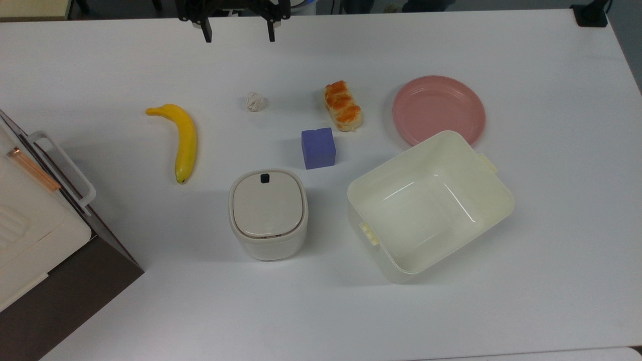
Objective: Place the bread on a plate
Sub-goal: 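Move the gripper down over the orange bread roll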
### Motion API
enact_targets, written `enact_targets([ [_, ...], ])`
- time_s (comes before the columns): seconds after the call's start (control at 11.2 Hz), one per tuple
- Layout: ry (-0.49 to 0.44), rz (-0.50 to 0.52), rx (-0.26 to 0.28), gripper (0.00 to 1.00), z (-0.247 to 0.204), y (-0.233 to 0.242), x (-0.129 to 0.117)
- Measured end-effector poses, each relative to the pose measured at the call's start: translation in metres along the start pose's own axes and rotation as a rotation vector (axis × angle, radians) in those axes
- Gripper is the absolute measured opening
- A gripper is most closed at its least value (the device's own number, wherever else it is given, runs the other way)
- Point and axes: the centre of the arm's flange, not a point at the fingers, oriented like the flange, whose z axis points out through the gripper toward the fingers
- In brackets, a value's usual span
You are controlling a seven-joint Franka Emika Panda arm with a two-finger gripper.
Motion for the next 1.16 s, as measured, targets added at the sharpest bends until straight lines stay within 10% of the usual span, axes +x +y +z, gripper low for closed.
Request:
enact_targets([
  [1.16, -0.067, -0.023, 0.006, 1.00, 0.035, -0.013, 0.004],
])
